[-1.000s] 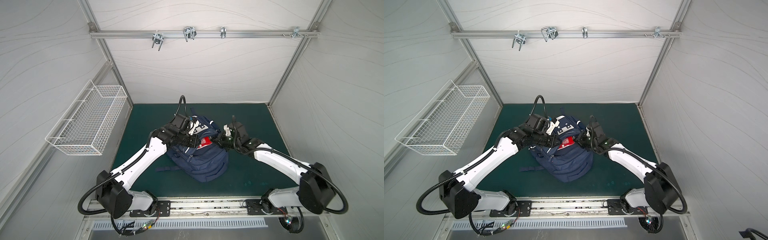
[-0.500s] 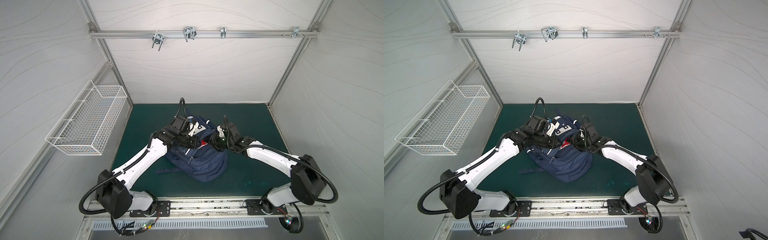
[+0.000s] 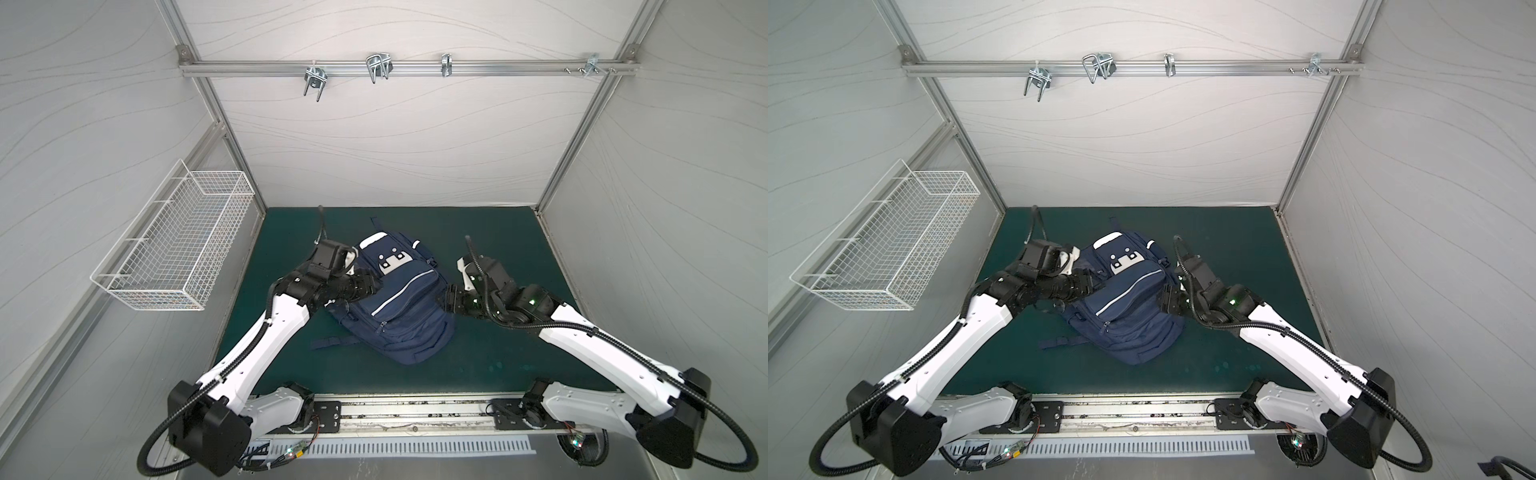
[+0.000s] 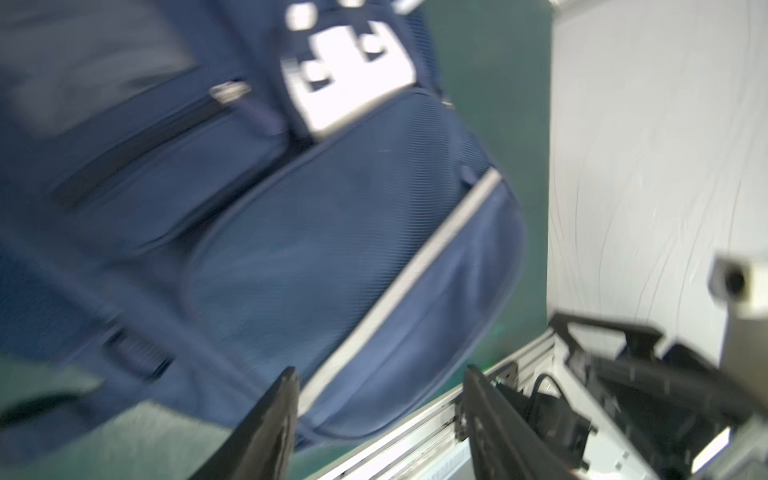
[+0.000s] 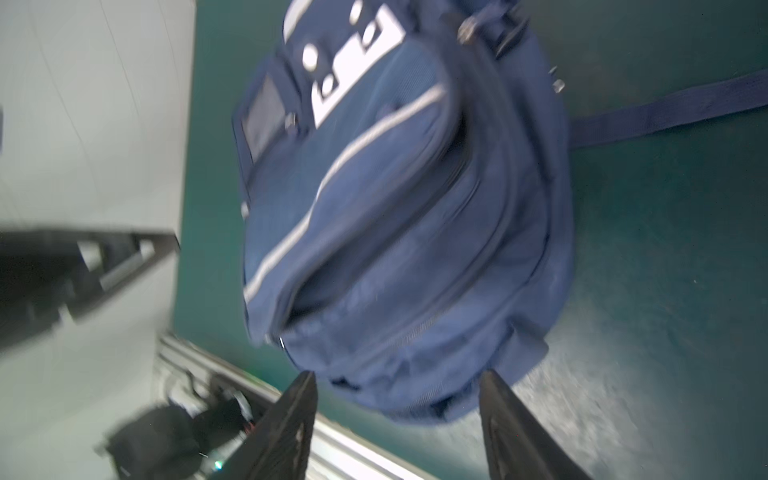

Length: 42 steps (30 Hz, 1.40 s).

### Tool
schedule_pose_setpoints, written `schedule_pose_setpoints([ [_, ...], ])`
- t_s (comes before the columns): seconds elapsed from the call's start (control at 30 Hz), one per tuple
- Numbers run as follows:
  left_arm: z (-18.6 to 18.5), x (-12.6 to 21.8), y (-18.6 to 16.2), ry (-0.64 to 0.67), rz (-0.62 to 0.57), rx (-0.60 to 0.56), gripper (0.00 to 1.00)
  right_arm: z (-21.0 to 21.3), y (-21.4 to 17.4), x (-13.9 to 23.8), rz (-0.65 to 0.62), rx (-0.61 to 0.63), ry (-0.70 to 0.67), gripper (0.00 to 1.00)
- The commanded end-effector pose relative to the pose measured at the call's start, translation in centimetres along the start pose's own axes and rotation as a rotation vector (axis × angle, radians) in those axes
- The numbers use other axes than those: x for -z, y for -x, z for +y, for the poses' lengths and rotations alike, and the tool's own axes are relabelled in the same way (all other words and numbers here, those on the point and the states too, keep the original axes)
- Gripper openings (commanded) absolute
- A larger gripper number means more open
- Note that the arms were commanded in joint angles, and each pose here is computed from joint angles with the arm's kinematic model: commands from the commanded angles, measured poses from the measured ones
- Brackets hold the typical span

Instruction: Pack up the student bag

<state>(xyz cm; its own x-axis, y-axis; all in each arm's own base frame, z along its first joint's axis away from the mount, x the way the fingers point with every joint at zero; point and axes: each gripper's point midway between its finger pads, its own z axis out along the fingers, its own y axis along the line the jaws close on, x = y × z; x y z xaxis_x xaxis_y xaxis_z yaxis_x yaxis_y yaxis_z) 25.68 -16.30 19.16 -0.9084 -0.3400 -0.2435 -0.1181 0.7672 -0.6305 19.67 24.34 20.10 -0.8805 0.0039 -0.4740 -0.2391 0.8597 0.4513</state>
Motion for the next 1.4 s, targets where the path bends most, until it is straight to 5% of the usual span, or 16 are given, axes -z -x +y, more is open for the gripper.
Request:
schedule_pose_setpoints([
  [0.0,3.0,-0.3,-2.9,0.026,0.087,0.245,0.65,-1.2,-2.1,0.3,0.03,0.185,-0.146,0.63],
  [0.2,2.1,-3.4,-3.8,-0.222,0.104,0.474,0.7,2.9,-4.3,-1.3,0.054,0.352,-0.132,0.63],
  [0.4,0.8,-3.3,-2.5,-0.301,0.061,0.459,0.73,6.8,-5.8,-3.4,0.078,0.437,-0.124,0.62],
  [0.5,0.6,-3.7,-1.9,-0.323,0.048,0.468,0.66,8.2,-5.9,-4.2,0.087,0.447,-0.129,0.62],
  [0.93,-2.9,-3.4,0.2,-0.41,0.074,0.378,0.03,8.9,-4.8,-6.6,0.086,0.379,-0.291,0.71],
  [1.2,-4.0,-3.1,0.6,-0.442,0.09,0.361,0.0,6.8,-4.2,-7.0,0.084,0.345,-0.505,0.63],
  [1.37,-4.1,-3.3,0.3,-0.447,0.108,0.354,0.0,7.3,-3.5,-7.4,0.068,0.34,-0.499,0.63],
])
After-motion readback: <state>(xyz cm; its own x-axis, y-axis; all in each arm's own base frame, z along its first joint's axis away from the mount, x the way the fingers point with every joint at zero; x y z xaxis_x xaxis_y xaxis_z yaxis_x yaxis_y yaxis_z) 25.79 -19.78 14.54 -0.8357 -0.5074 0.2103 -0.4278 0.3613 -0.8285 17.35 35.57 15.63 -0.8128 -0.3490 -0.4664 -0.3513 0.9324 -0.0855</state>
